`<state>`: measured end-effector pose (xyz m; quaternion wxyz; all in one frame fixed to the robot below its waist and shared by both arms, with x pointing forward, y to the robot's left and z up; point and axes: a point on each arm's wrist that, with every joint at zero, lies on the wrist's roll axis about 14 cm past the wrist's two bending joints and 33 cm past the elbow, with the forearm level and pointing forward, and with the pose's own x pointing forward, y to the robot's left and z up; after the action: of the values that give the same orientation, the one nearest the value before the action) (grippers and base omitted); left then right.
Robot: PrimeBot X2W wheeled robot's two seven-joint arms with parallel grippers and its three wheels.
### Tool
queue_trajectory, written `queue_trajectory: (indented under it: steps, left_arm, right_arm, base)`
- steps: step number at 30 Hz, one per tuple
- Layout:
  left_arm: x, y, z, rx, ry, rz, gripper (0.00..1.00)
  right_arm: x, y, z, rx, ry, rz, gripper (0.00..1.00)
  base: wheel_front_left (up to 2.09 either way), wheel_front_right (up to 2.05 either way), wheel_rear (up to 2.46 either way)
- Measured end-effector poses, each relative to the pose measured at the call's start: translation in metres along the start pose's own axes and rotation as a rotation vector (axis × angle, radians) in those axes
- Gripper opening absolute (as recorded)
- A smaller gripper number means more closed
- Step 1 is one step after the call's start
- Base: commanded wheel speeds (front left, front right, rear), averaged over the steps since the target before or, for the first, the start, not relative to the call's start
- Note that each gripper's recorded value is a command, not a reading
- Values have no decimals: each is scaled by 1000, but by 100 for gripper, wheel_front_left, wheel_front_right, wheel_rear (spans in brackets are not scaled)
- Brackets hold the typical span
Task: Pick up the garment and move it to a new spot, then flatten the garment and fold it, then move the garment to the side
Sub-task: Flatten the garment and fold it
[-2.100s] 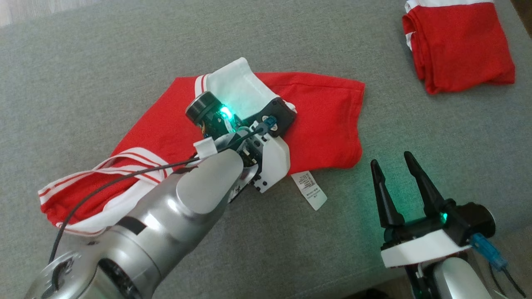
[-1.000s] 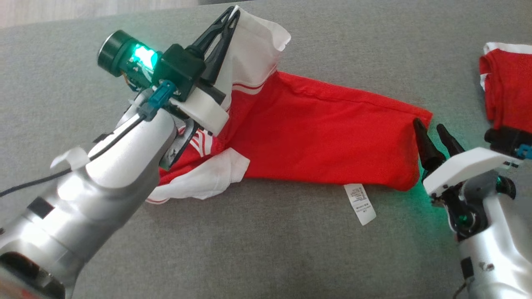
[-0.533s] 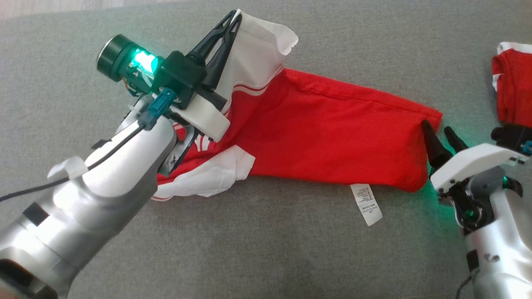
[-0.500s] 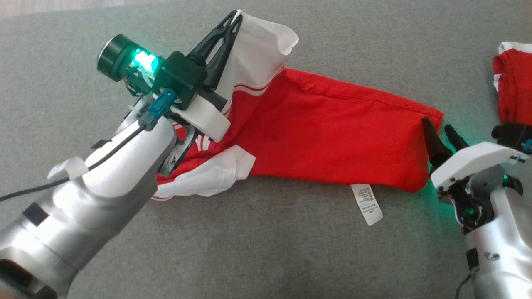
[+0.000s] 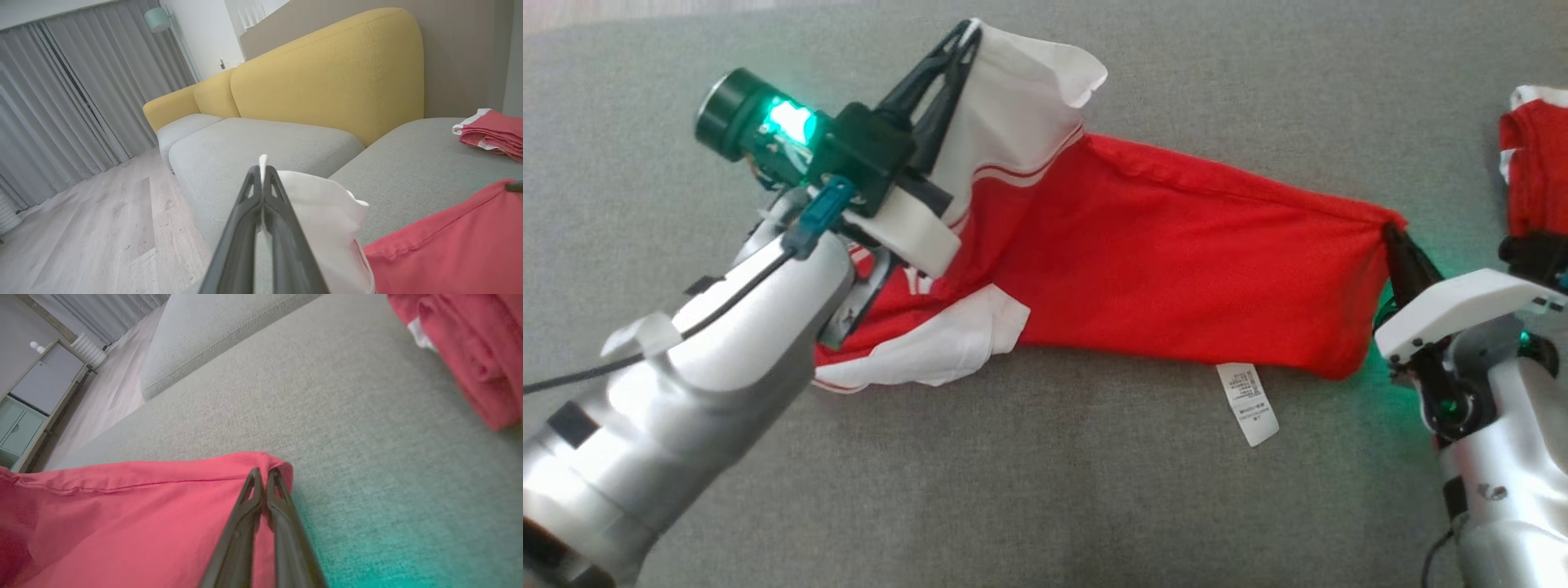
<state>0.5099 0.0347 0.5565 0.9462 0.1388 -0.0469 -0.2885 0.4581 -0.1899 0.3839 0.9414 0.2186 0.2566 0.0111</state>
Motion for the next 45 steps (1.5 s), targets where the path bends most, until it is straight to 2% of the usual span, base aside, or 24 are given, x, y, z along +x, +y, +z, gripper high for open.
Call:
queue_trajectory:
  steps: [4, 9, 15, 18, 19, 25, 29, 33, 36, 41, 44, 45]
  left_arm:
    - [-11, 17, 6, 36, -20, 41, 0]
    - [-37, 57, 28, 123, -75, 128, 0]
    - [-78, 90, 102, 254, -246, 208, 0]
    - [-101, 93, 147, 323, -352, 232, 0]
    - [-101, 93, 147, 323, -352, 232, 0]
    - [-147, 101, 219, 432, -516, 286, 0]
    - [-159, 109, 249, 474, -584, 318, 0]
    - [-148, 113, 259, 490, -577, 289, 0]
    - [-124, 117, 251, 492, -523, 233, 0]
    - [-66, 128, 226, 497, -435, 165, 0]
    - [-36, 147, 209, 504, -390, 180, 0]
    - [-21, 162, 204, 512, -386, 214, 0]
  right_arm:
    - [-9, 3, 28, -38, -79, 19, 0]
    - [-33, 10, 79, -102, -219, 54, 0]
    - [-85, 15, 135, -153, -378, 87, 0]
    - [-118, 24, 165, -173, -478, 115, 0]
    - [-118, 24, 165, -173, -478, 115, 0]
    - [-189, 52, 222, -265, -690, 158, 0]
    - [-212, 71, 248, -325, -766, 174, 0]
    - [-209, 95, 273, -378, -791, 197, 0]
    - [-188, 110, 284, -413, -761, 212, 0]
    - [-123, 130, 297, -473, -683, 215, 0]
    - [-85, 140, 305, -492, -665, 217, 0]
    - [-64, 144, 312, -505, -677, 212, 0]
  base:
    - [0, 0, 0]
    - [0, 0, 0]
    - [0, 0, 0]
    - [0, 0, 0]
    - [0, 0, 0]
    - [0, 0, 0]
    - [0, 0, 0]
    - [0, 0, 0]
    - [0, 0, 0]
    - [0, 0, 0]
    - [0, 0, 0]
    - [0, 0, 0]
